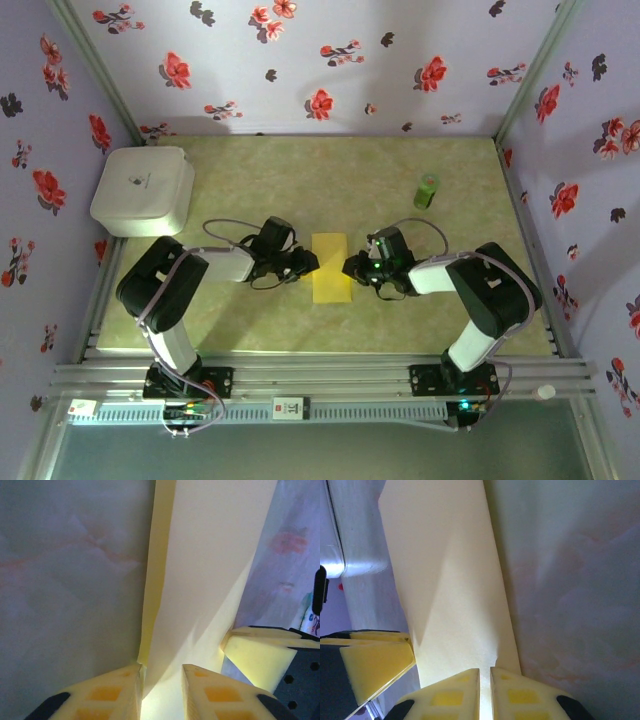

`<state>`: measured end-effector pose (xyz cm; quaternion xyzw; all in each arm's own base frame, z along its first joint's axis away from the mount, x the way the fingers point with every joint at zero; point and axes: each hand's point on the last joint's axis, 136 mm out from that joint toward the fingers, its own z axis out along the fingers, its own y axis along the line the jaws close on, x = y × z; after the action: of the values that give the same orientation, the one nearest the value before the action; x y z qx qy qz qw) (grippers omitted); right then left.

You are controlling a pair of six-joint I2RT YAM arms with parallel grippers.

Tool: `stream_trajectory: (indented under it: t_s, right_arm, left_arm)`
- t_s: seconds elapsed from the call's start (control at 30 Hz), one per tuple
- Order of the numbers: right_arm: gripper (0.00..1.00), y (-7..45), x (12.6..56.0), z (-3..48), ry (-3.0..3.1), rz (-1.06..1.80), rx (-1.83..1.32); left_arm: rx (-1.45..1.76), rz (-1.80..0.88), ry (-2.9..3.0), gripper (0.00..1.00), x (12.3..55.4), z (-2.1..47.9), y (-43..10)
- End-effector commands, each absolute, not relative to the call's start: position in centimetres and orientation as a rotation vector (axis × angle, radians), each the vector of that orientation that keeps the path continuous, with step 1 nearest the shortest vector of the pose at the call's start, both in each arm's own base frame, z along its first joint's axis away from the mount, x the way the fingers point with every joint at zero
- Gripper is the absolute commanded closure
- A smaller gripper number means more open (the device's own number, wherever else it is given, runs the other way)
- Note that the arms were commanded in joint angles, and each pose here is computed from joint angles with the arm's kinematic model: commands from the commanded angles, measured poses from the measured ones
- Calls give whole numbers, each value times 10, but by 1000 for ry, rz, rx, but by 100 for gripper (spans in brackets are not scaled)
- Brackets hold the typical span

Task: Fold a paper plane with a square sheet of paper (pick it up from the middle)
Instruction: Third fold the triangle at the center of the table.

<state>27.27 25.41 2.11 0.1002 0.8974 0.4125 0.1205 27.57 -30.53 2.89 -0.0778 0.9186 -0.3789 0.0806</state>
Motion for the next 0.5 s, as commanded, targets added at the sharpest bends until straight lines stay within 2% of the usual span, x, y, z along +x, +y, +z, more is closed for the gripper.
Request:
stream_trajectory:
  t_s: [0.0,0.2,0.4,0.47]
  right_arm:
    - [86,238,263,-5,2699,1098,374]
    - [85,239,264,-3,2697,1102,372]
    - [82,244,266,6,2682,1130,330]
    - [79,245,268,13,2660,1140,303]
  left_arm:
    - [-209,-1177,2721,78,275,36,-312]
    - [-222,-1179,2711,83,275,38,-311]
    - [-234,-1188,2700,95,275,42,-310]
    - [-251,-1192,2696,99,273,44,-307]
